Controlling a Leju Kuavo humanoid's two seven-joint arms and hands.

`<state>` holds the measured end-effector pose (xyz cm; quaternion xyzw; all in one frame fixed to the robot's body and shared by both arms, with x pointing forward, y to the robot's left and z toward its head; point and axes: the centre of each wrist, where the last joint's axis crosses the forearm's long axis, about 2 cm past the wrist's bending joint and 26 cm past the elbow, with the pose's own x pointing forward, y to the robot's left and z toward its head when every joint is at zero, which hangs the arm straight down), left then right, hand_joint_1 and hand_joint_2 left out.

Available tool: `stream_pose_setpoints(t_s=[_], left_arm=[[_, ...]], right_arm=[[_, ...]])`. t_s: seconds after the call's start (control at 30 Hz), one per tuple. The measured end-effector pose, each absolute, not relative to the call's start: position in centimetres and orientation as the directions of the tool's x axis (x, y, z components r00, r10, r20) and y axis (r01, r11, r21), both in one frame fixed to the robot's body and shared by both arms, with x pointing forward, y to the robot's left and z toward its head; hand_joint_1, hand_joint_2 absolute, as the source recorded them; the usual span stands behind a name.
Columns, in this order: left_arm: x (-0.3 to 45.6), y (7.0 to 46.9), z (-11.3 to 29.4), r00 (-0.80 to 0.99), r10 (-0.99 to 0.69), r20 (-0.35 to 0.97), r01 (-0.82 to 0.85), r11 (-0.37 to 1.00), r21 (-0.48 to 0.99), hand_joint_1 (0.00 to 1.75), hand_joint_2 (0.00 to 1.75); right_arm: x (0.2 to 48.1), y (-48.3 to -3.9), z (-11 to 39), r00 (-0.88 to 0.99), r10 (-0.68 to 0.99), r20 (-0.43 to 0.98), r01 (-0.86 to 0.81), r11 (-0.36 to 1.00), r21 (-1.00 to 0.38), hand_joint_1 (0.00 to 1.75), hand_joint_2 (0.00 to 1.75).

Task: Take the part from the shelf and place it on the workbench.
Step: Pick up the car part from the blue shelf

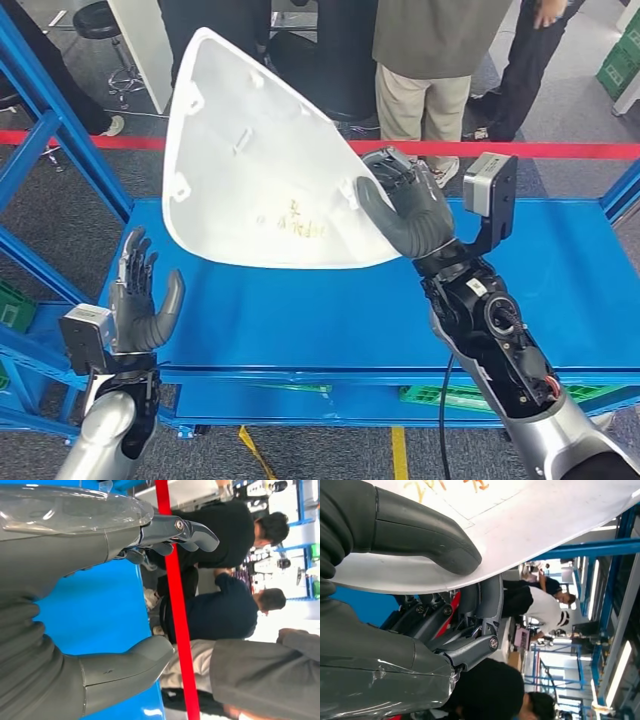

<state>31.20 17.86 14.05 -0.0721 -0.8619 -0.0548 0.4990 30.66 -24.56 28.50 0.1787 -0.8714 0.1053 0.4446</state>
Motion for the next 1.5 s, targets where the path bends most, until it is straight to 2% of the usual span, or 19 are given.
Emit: stream_pose_setpoints(t_s=[0.27, 0.5, 1.5], left_arm=[[31.2, 17.7, 14.7, -0.513, 0.064, 0.856, 0.16, 0.987, 0.022, 0.0, 1.75], [31.2, 17.7, 15.1, -0.533, 0.059, 0.844, 0.154, 0.988, 0.029, 0.0, 1.75], [31.7, 17.0, 16.2, -0.588, 0.085, 0.805, 0.156, 0.988, 0.01, 0.0, 1.75]], right_arm=[[30.6, -24.6, 28.5, -0.557, -0.192, 0.808, -0.386, 0.921, -0.047, 1.75, 1.75], [30.3, -24.4, 28.6, -0.62, -0.076, 0.781, -0.3, 0.943, -0.146, 1.75, 1.75], [29.1, -23.2, 28.0, -0.641, -0.087, 0.763, -0.346, 0.92, -0.186, 1.75, 1.75]])
